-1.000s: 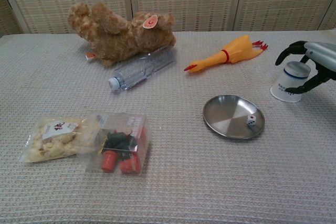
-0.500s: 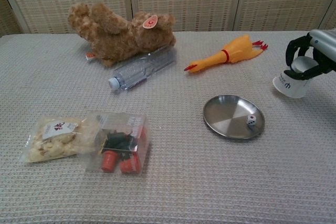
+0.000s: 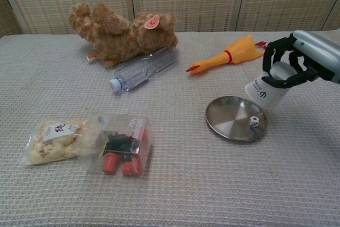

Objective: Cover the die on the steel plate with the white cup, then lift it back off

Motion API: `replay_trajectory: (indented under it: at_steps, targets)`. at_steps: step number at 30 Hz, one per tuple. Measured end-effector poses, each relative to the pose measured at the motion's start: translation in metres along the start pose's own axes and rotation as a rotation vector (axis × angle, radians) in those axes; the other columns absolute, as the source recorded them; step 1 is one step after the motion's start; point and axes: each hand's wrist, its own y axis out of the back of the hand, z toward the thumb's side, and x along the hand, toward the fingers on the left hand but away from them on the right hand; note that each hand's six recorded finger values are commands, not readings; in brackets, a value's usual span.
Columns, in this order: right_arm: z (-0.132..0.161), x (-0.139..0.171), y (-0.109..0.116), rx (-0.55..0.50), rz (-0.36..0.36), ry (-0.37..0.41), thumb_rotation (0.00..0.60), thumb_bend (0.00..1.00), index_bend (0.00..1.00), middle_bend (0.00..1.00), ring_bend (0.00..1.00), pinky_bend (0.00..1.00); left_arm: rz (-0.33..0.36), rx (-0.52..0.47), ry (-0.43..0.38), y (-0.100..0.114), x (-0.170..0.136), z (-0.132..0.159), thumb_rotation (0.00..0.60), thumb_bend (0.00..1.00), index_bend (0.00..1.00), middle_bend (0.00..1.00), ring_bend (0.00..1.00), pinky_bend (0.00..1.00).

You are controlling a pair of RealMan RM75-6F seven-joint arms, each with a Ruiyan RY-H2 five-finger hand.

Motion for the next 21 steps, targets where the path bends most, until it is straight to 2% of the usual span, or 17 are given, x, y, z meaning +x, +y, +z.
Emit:
replay_trajectory:
  at_steps: [3,6,21]
  targets:
    - [0.020,0.005,-0.005,-0.071,0.055,0.037,0.600,0.27,0.65,0.56,0.54,0.77,0.000,-0.002,0.000,0.000,0.000,0.000,0.600,0.37,0.28,0.45,0.42,0.57]
    - [0.026,0.008,-0.007,-0.078,0.093,0.049,0.600,0.28,0.65,0.56,0.54,0.77,0.002,-0.004,0.000,0.001,0.000,0.000,0.600,0.37,0.28,0.45,0.42,0.57]
    - [0.014,0.005,-0.021,-0.044,0.117,0.007,0.600,0.28,0.65,0.56,0.54,0.77,0.000,-0.004,0.002,0.001,0.000,-0.001,0.600,0.37,0.28,0.45,0.42,0.57]
